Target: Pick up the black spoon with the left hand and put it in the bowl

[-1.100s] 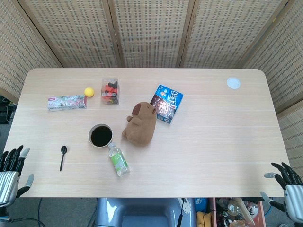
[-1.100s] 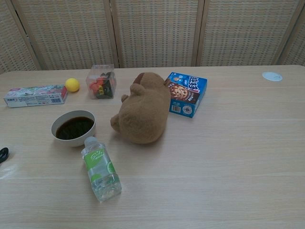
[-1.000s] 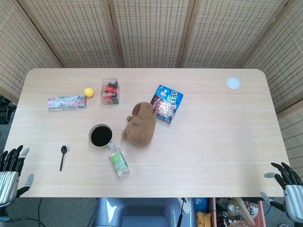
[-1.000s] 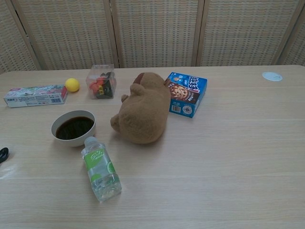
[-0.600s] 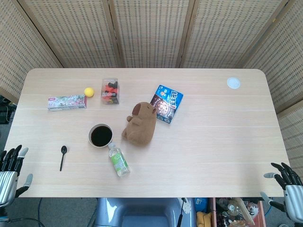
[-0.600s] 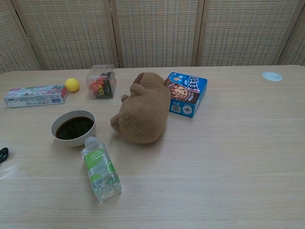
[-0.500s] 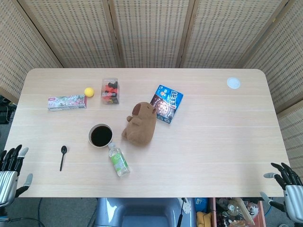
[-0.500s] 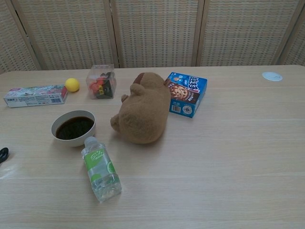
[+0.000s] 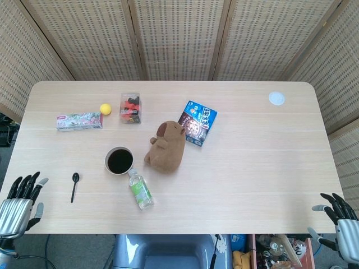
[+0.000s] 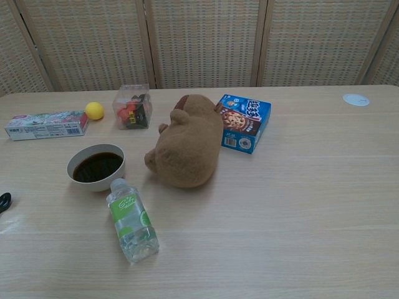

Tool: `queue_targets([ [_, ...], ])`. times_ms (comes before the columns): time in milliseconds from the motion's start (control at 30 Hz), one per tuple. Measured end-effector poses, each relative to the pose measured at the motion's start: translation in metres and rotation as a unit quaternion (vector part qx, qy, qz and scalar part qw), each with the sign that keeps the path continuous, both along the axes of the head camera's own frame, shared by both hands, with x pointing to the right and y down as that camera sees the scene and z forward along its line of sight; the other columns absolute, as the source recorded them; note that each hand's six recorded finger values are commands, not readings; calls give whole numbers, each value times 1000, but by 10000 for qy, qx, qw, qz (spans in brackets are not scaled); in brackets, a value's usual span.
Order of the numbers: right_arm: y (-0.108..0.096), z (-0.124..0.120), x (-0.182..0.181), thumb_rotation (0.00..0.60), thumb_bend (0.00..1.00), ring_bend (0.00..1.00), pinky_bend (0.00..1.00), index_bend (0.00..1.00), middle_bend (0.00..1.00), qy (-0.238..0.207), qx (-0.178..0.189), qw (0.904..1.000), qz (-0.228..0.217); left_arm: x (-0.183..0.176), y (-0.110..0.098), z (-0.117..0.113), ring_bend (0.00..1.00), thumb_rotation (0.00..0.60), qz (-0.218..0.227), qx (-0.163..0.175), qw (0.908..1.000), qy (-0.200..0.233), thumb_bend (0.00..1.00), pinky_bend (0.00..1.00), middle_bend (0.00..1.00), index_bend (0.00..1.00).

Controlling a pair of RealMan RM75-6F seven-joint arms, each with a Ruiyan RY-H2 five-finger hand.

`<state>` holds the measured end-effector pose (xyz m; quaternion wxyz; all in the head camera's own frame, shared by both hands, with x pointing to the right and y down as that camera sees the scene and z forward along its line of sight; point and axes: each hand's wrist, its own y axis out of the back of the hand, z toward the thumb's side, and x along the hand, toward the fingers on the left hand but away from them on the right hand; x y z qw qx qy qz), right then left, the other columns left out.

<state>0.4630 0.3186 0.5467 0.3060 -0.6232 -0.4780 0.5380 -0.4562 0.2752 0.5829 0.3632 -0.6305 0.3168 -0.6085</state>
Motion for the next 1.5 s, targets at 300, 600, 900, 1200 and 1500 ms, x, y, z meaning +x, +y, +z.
queue_targets([
  [300, 2, 0, 2, 600, 299, 130, 217, 429, 267, 35, -19, 10000, 30, -3, -7, 24, 151, 600, 229, -437, 9986, -180, 625, 20, 288, 124],
  [600, 3, 2, 3, 600, 299, 130, 217, 429, 267, 53, -67, 9999, 57, -9, -13, 40, 491, 600, 328, -670, 9963, -435, 625, 584, 715, 147],
  [900, 4, 6, 4, 600, 299, 130, 217, 429, 267, 59, -130, 9999, 71, -18, -10, 57, 580, 600, 496, -1350, 9860, -843, 760, 637, 814, 147],
  [1200, 6, 8, 6, 600, 300, 130, 217, 429, 267, 79, -186, 9997, 119, -23, -10, 77, 582, 600, 459, -2049, 9730, -955, 770, 637, 815, 147],
  [1500, 6, 9, 7, 600, 299, 130, 217, 429, 267, 101, -211, 9996, 139, -20, -15, 91, 582, 600, 511, -2275, 9669, -1032, 771, 638, 814, 147],
])
